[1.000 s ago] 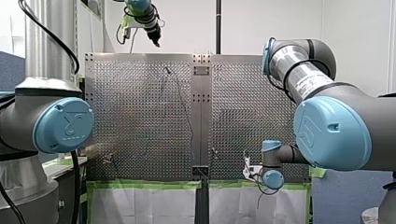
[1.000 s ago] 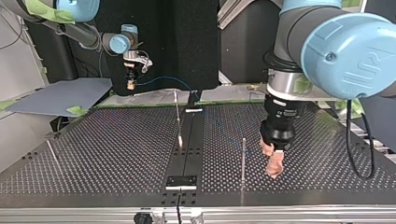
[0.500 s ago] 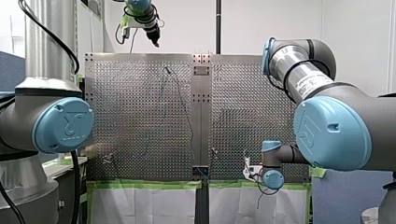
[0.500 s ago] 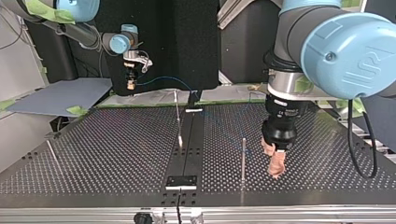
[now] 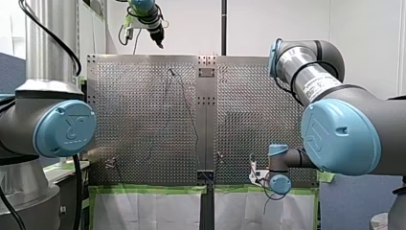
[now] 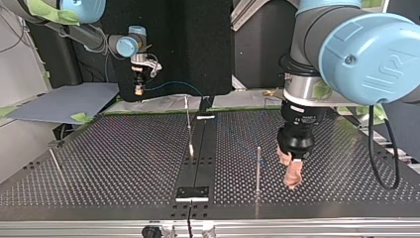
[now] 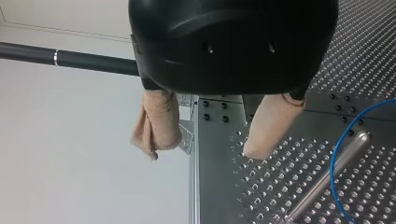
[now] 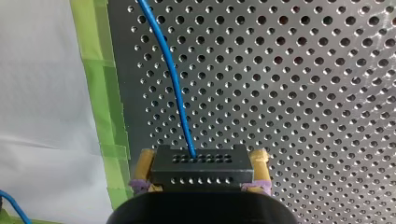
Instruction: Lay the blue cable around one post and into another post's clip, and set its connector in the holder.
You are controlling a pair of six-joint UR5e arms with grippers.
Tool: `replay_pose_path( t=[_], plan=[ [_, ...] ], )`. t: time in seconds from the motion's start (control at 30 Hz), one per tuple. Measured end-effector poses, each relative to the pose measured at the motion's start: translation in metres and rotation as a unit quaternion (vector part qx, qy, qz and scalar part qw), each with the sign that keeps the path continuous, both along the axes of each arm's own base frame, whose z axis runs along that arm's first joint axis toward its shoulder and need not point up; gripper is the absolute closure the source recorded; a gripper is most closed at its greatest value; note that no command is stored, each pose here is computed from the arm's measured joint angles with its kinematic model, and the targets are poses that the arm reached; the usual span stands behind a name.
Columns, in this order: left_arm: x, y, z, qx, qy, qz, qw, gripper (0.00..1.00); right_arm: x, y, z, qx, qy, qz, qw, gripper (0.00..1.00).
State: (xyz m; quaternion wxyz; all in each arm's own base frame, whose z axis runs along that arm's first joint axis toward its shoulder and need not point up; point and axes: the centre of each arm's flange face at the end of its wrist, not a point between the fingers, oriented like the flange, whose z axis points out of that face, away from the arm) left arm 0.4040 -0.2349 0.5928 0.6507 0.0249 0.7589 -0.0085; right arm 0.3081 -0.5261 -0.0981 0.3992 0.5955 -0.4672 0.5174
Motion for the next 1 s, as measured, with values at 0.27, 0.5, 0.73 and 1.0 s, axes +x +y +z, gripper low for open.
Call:
replay_pose_path(
  t=[0.27,0.5,0.73,1.0],
  plan=[
    [-0.005,-0.003,-0.002,-0.003,0.002,-0.005,1.0000,0.00,0.000,0.000,0.000,0.001,0.000,0.000,1.0000,1.00],
    [-0.028,-0.012,-0.002,-0.002,-0.016,-0.035,0.9992,0.00,0.003,0.003,-0.001,0.003,0.003,0.003,1.0000,1.00],
    [-0.055,-0.020,0.001,-0.024,-0.043,-0.059,0.9970,0.00,0.007,0.008,-0.003,0.011,0.018,0.008,0.9997,1.00],
    [-0.062,-0.033,-0.020,-0.046,-0.045,-0.077,0.9950,0.00,0.012,0.024,-0.007,0.019,0.028,0.017,0.9993,1.00]
  ],
)
